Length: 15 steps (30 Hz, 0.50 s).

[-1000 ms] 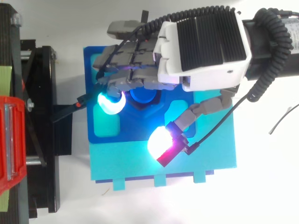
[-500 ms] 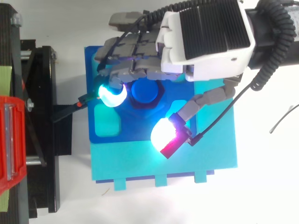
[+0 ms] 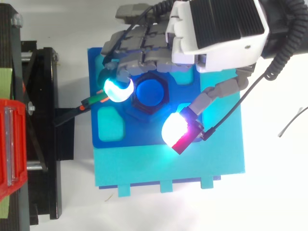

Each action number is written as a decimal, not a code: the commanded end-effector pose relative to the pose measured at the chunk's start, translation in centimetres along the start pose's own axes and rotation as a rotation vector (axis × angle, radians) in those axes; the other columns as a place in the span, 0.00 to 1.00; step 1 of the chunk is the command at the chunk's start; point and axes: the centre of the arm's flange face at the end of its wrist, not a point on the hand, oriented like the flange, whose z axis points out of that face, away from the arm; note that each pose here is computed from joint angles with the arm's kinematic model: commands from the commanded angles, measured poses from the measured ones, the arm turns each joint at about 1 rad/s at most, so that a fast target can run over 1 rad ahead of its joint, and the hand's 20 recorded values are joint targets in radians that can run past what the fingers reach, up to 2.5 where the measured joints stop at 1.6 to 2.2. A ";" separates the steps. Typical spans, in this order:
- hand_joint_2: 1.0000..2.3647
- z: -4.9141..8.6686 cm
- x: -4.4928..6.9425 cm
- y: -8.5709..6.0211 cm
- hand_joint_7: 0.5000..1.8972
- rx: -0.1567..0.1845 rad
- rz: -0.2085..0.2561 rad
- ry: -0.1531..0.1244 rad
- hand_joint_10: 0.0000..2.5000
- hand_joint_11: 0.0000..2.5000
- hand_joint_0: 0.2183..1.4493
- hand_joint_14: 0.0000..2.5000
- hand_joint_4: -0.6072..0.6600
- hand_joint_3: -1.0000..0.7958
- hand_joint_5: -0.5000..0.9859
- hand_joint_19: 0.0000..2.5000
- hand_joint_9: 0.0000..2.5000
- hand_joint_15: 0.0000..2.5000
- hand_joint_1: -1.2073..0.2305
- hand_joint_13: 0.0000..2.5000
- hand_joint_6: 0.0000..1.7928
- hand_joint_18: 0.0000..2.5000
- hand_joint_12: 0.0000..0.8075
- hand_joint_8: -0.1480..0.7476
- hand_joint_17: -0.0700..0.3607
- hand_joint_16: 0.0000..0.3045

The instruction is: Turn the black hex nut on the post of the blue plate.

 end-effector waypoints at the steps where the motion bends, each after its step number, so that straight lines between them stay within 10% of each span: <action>1: 0.00 -0.3 -0.2 -0.6 0.29 -0.004 0.001 -0.001 0.00 0.00 0.18 0.00 0.70 0.28 0.22 0.04 0.13 0.00 0.46 0.12 0.28 0.04 0.48 0.53 0.41 0.16; 15: 0.00 -1.1 -1.0 -1.9 0.29 -0.021 0.007 0.003 0.00 0.00 0.19 0.00 0.70 0.28 0.21 0.05 0.13 0.00 0.46 0.13 0.28 0.04 0.48 0.53 0.41 0.16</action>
